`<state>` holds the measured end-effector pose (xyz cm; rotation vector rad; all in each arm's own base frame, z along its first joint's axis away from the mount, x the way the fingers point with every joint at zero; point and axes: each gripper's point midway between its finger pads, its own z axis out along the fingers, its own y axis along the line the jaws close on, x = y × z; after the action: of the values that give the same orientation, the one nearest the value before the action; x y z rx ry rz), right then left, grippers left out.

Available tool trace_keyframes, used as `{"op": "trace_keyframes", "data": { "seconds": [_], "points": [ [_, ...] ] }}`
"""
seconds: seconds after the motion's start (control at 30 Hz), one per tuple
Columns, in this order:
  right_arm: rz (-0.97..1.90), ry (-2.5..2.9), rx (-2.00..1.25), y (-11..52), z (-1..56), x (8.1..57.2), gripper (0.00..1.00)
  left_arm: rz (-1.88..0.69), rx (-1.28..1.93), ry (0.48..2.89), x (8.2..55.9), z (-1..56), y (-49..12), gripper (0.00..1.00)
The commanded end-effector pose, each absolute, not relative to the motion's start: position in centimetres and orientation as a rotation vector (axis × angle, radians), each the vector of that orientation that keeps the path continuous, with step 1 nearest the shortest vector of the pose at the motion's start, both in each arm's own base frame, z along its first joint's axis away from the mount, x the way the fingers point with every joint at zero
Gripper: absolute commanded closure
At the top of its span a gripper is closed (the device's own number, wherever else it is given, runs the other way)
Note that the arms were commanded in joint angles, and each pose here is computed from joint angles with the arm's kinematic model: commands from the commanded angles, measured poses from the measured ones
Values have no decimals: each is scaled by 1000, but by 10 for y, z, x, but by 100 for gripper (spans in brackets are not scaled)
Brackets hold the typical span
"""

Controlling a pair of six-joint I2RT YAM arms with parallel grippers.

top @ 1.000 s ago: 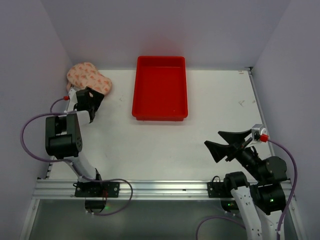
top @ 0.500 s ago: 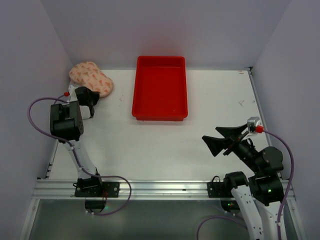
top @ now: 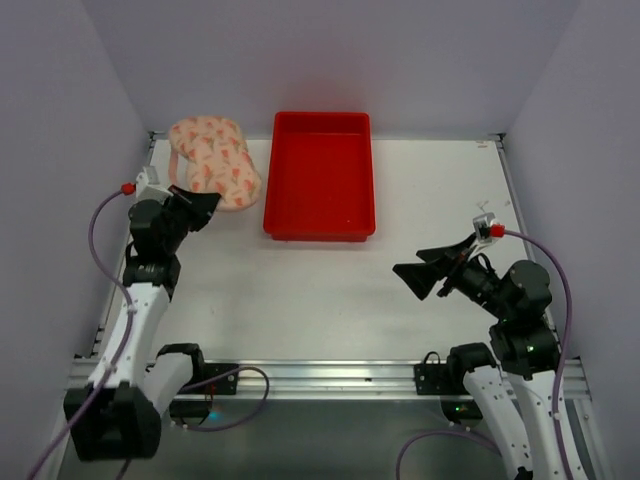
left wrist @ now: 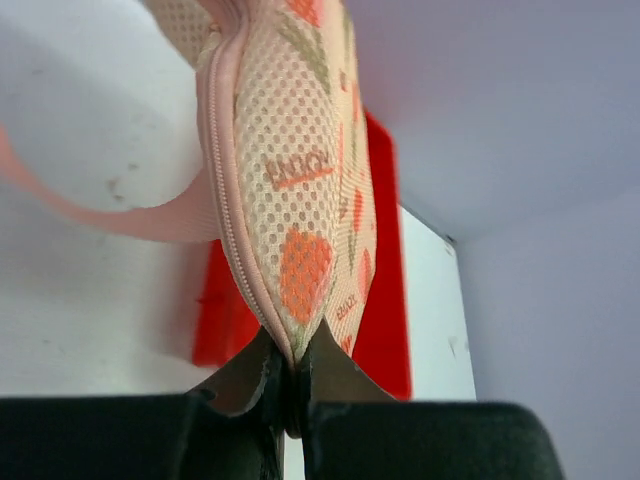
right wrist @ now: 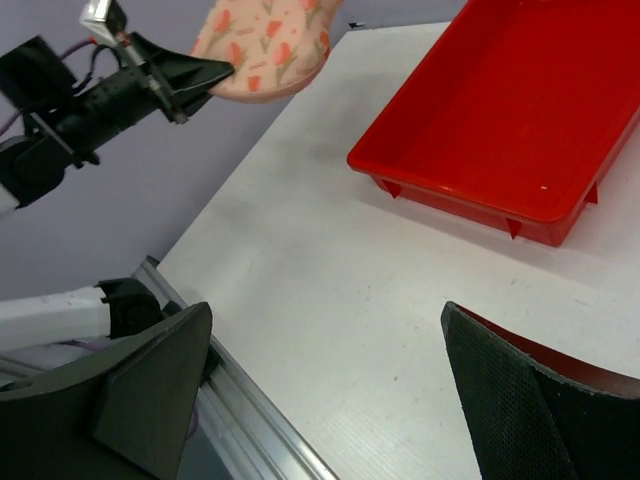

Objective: Unzip the laundry bag and remove the bra

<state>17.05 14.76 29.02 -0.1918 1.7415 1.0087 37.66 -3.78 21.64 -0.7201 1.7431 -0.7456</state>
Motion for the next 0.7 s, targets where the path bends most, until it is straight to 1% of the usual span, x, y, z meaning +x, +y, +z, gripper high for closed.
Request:
{"op": "trace_keyframes", "data": {
  "seconds": [0.0, 0.07, 0.1, 0.17, 0.2, 0.27, 0.37, 0.43, 0.57, 0.67],
  "points": [
    [1051, 1646, -261, 152, 323, 153, 1, -851, -386, 1851, 294, 243, -89, 100],
    [1023, 1633, -257, 149, 325, 152, 1, -898, -274, 1867, 270, 256, -102, 100],
    [1003, 1642, -234, 146, 324, 154, 1, -975, -197, 1883, 250, 264, -115, 100],
    [978, 1629, -234, 143, 327, 152, 1, -1061, -108, 1884, 232, 273, -128, 100],
    [966, 1632, -223, 141, 327, 152, 1, -1144, -29, 1878, 217, 280, -139, 100],
    [955, 1619, -220, 139, 331, 149, 1, -1188, 130, 1846, 204, 294, -151, 100],
    [947, 1623, -210, 137, 333, 146, 1, -1181, 270, 1842, 201, 300, -156, 100],
    [931, 1621, -199, 134, 333, 146, 1, -1236, 330, 1847, 195, 300, -162, 100],
    [901, 1619, -185, 130, 331, 146, 1, -1286, 397, 1872, 190, 287, -180, 100],
    [899, 1632, -177, 130, 326, 149, 1, -1364, 483, 1916, 177, 268, -211, 100]
  ]
}}
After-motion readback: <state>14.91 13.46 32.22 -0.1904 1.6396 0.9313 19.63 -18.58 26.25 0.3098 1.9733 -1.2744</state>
